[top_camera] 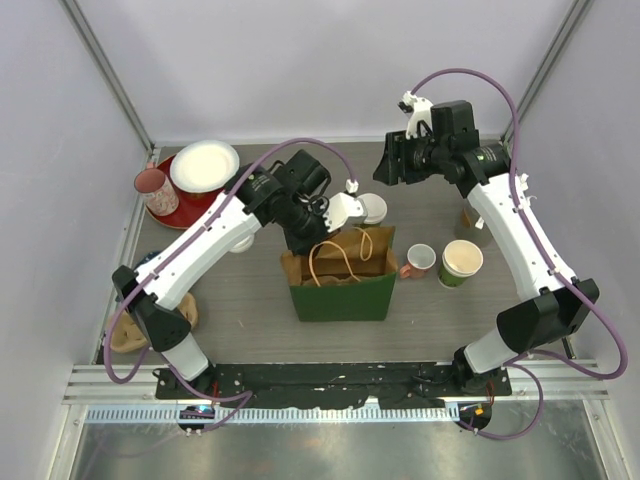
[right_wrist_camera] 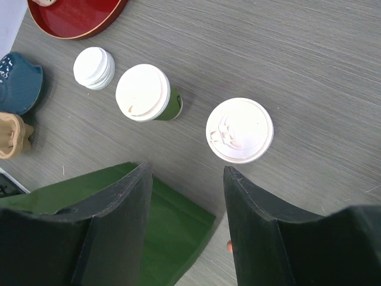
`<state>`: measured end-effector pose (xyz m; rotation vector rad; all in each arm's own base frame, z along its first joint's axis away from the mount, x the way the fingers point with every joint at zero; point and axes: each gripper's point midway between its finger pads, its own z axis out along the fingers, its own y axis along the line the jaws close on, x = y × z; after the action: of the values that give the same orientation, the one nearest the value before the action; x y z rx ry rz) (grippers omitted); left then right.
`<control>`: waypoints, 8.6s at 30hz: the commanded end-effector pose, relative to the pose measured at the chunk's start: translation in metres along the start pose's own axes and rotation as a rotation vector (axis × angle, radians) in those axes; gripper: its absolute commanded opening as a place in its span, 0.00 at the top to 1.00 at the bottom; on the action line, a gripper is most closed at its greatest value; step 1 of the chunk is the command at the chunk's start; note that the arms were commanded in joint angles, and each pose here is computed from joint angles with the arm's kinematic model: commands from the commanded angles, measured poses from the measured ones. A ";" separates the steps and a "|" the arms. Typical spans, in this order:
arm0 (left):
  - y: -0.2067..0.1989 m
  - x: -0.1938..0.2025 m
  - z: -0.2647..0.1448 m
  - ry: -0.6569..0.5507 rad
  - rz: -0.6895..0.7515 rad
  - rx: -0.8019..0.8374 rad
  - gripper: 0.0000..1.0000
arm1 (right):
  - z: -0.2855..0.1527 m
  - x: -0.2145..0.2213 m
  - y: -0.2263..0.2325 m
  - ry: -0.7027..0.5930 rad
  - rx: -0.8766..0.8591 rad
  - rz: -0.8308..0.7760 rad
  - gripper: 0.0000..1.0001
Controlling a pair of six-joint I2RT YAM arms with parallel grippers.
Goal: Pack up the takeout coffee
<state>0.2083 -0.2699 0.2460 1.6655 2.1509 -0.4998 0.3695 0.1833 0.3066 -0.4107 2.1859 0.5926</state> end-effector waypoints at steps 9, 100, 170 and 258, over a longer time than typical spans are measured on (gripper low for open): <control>-0.058 0.060 -0.034 0.212 -0.114 0.193 1.00 | -0.001 -0.037 0.014 -0.091 -0.065 -0.058 0.44; -0.073 0.097 -0.041 0.201 -0.149 0.275 1.00 | 0.123 0.117 -0.029 0.473 -0.088 -0.791 0.88; 0.003 0.062 -0.038 0.221 -0.191 0.042 1.00 | -0.135 -0.030 0.106 -0.065 -0.106 -0.577 0.99; -0.045 0.045 -0.038 0.019 -0.186 0.391 1.00 | -0.016 0.132 0.178 0.400 -0.393 -1.018 0.99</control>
<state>0.2300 -0.2601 0.2528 1.6601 2.0400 -0.7816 0.1907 0.2835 0.2349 -1.8800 1.9243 0.2414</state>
